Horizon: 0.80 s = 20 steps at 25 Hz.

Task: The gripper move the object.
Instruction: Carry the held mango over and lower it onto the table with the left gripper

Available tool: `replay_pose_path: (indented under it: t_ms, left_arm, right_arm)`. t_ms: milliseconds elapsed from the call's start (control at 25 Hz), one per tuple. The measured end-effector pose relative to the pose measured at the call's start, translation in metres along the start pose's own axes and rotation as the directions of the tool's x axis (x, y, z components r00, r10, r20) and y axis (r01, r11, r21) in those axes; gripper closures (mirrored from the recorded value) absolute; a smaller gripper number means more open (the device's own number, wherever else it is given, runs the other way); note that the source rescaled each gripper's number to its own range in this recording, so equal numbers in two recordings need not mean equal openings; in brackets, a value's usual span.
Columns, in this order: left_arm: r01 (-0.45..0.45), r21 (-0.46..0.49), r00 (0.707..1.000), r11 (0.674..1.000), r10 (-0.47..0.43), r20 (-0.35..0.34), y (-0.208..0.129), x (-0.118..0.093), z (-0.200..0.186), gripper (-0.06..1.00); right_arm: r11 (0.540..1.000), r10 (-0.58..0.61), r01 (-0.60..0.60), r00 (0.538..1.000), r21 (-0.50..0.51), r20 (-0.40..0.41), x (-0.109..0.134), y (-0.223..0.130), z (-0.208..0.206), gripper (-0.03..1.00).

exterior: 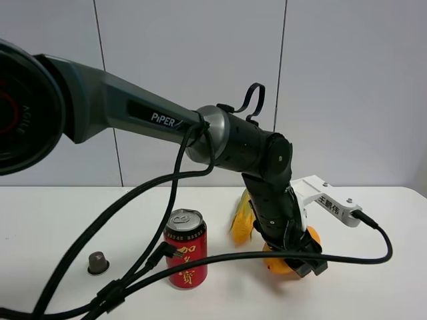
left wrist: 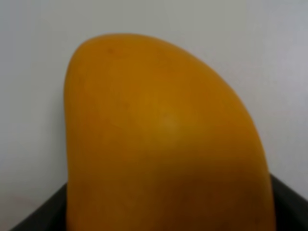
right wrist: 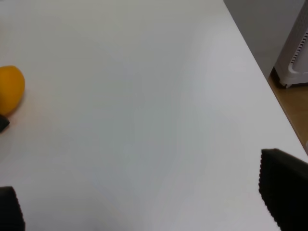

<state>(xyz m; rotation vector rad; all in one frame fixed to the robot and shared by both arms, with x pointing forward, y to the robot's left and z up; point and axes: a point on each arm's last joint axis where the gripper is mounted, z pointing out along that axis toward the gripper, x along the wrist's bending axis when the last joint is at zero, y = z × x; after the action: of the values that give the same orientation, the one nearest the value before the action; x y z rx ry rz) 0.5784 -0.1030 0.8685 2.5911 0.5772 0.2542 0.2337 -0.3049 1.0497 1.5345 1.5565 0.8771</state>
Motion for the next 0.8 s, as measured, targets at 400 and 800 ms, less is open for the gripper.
replay_pose_path:
  t_ms: [400, 800]
  left_arm:
    - [0.012, 0.007, 1.0, 1.0, -0.012, 0.005, -0.0032, 0.0016, 0.0046, 0.91]
    - [0.15, 0.023, 0.988, 0.988, -0.151, 0.031, -0.0043, -0.0011, 0.0046, 0.02]
  right_arm:
    - [1.0, 0.0, 0.0, 1.0, 0.0, 0.0, 0.0, 0.0, 0.0, -0.03]
    - [1.0, 0.0, 0.0, 1.0, 0.0, 0.0, 0.0, 0.0, 0.0, -0.03]
